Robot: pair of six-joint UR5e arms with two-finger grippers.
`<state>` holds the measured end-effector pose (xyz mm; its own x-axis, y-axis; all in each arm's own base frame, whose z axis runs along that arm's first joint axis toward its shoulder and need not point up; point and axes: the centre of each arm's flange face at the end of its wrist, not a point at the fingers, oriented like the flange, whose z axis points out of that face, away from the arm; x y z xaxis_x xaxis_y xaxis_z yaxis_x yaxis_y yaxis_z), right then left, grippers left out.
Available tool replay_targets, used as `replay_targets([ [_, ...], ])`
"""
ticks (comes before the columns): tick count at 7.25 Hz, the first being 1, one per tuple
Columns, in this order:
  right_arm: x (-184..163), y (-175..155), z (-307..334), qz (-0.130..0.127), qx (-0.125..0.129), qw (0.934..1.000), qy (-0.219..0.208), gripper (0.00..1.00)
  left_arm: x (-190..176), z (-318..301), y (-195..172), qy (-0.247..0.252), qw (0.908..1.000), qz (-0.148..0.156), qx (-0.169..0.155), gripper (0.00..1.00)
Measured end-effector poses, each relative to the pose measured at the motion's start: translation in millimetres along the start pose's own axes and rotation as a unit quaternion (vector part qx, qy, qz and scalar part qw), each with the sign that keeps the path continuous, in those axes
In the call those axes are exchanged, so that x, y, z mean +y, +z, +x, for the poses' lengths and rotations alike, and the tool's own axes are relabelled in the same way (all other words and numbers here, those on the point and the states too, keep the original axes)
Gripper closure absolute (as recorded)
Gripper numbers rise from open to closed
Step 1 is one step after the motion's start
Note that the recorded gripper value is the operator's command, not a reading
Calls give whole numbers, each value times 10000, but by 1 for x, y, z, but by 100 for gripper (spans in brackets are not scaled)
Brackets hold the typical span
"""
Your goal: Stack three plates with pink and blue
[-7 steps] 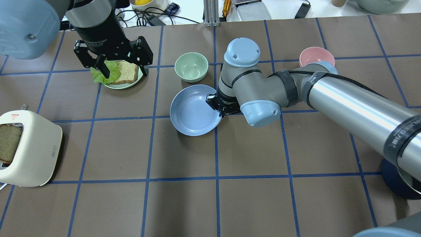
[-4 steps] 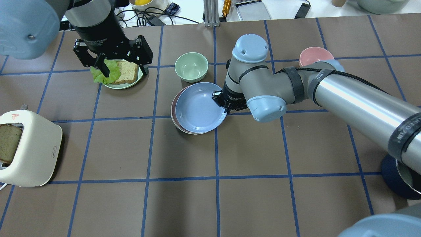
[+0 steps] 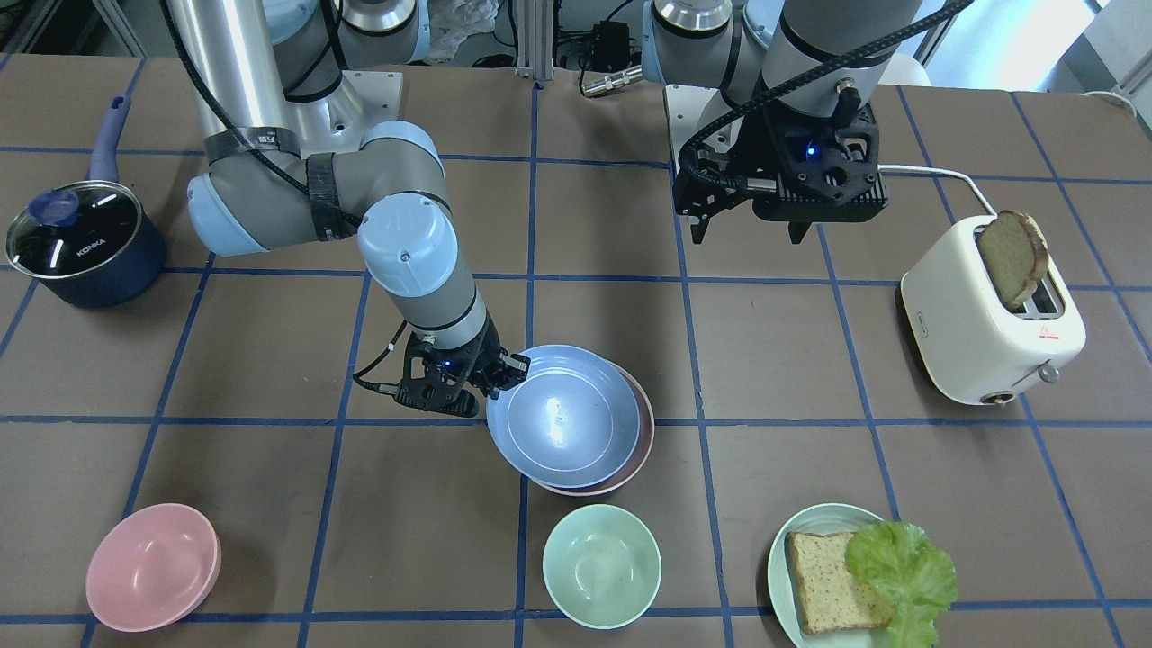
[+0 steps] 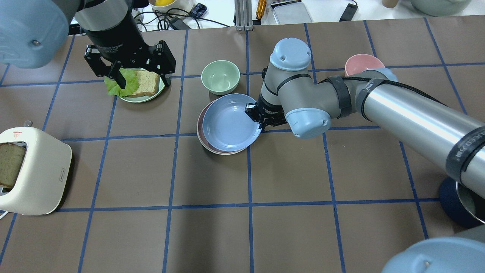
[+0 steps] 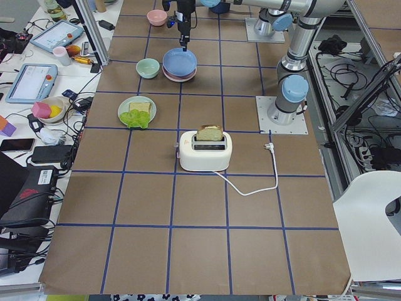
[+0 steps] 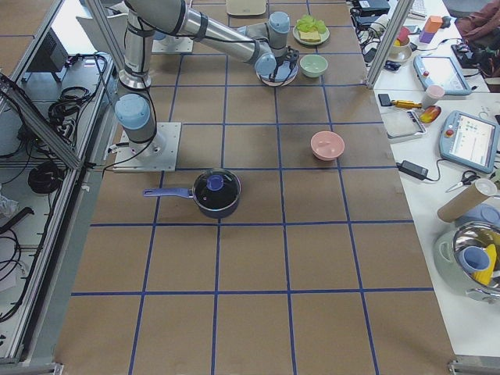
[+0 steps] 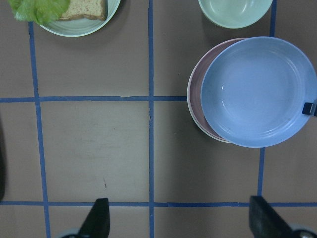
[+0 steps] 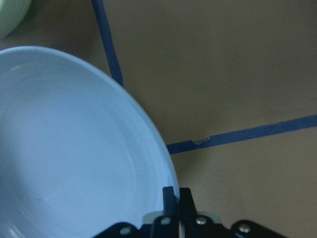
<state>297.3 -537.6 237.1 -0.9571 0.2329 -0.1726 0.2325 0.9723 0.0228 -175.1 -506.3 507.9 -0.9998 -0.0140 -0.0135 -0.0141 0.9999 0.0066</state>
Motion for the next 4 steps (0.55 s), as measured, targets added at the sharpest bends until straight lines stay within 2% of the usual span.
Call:
replay_targets([
  [1, -4, -1, 0, 74, -38, 10000, -18, 3, 0, 0, -1, -7, 10000, 8, 1, 0],
  [3, -26, -20, 9, 268, -106, 9996, 22, 0, -1, 0, -2, -17, 10000, 55, 1, 0],
  [4, -48, -43, 18, 343, -71, 9994, -57, 0, -1, 0, -2, -22, 10000, 71, 0, 0],
])
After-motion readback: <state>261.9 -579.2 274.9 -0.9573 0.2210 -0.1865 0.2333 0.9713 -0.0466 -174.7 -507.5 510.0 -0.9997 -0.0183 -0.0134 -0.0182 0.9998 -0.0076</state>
